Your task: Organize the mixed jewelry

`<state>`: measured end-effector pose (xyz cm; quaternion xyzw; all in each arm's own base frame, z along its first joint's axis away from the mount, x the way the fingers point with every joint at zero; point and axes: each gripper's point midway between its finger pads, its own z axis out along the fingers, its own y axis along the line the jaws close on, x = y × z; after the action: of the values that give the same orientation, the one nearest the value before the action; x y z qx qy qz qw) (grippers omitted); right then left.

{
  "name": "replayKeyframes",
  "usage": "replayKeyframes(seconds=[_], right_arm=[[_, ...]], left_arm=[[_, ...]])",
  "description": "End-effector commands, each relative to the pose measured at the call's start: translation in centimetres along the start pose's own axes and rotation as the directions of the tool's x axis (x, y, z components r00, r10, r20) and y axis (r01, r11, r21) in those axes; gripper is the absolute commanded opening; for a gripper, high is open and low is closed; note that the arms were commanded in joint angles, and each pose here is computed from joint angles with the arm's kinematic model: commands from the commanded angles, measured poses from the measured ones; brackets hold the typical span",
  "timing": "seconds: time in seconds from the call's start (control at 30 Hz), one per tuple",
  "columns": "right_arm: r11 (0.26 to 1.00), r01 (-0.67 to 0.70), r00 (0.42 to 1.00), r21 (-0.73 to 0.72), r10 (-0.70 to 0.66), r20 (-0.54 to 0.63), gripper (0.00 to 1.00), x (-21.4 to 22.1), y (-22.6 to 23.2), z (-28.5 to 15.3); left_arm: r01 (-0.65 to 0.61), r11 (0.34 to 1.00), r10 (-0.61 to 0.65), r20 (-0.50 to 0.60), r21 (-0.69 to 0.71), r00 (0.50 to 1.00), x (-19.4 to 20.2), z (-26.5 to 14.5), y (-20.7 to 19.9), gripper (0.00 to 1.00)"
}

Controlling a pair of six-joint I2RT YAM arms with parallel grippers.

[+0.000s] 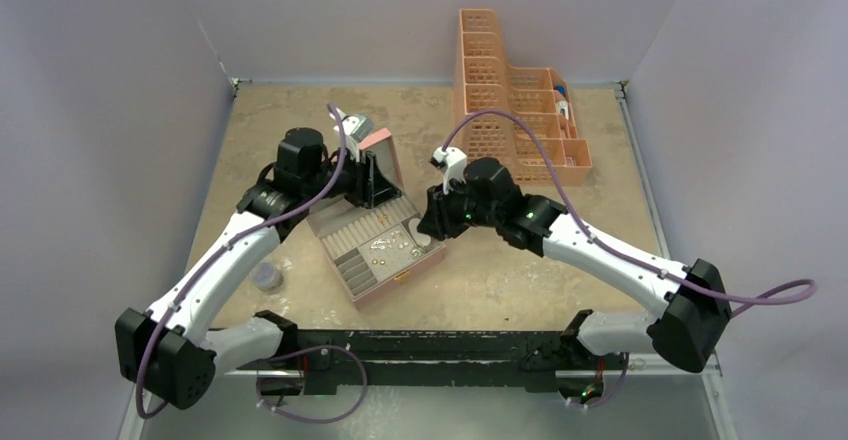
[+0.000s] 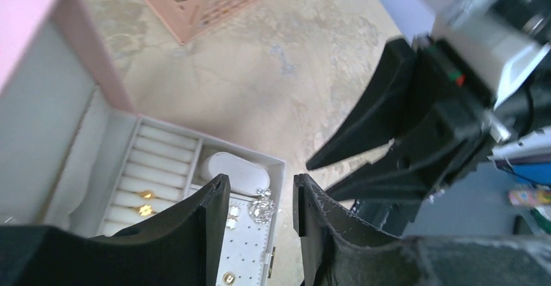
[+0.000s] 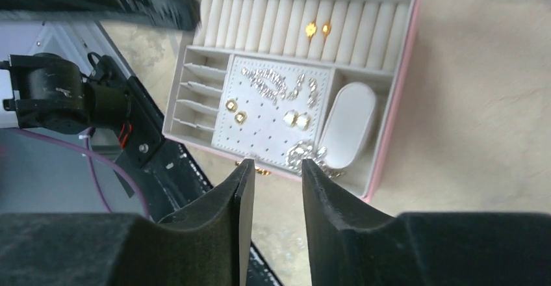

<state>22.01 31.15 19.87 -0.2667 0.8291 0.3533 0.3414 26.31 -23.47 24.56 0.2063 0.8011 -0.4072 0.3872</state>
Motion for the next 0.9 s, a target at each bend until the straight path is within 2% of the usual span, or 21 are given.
replayKeyframes(seconds=[0.0,0.13,0.3,0.53,0.67,0.87], right_arm=[[0.987,-0.138,0.989,0.077,0.134,0.057,0.38,0.2,0.6,0.9],[0.973,-0.181,0.983,0.145,0.183,-0.001,0.41,2.8,0.5,2.3],[0.943,-0.205,0.977,0.262,0.214,-0.008,0.42,3.9,-1.0,3.0],[0.928,-0.216,0.970,0.303,0.239,-0.043,0.40,5.4,-1.3,3.8],[0.925,-0.219,0.967,0.311,0.248,-0.056,0.34,5.8,-1.4,4.4],[0.915,-0.216,0.964,0.340,0.255,-0.075,0.32,6.4,-1.8,5.1]], left_arm=[[0.030,0.989,-0.015,0.100,-0.144,0.995,-1.6,-1.6,1.3,0.41],[0.035,0.986,-0.018,0.104,-0.164,0.994,-1.7,-1.7,1.5,0.42],[0.035,0.985,-0.018,0.099,-0.169,0.995,-1.5,-1.7,1.7,0.43],[0.034,0.984,-0.017,0.095,-0.175,0.995,-1.2,-1.7,1.9,0.43],[0.031,0.984,-0.015,0.093,-0.177,0.996,-1.1,-1.7,2.0,0.43],[0.028,0.984,-0.012,0.091,-0.178,0.996,-1.0,-1.8,2.0,0.43]])
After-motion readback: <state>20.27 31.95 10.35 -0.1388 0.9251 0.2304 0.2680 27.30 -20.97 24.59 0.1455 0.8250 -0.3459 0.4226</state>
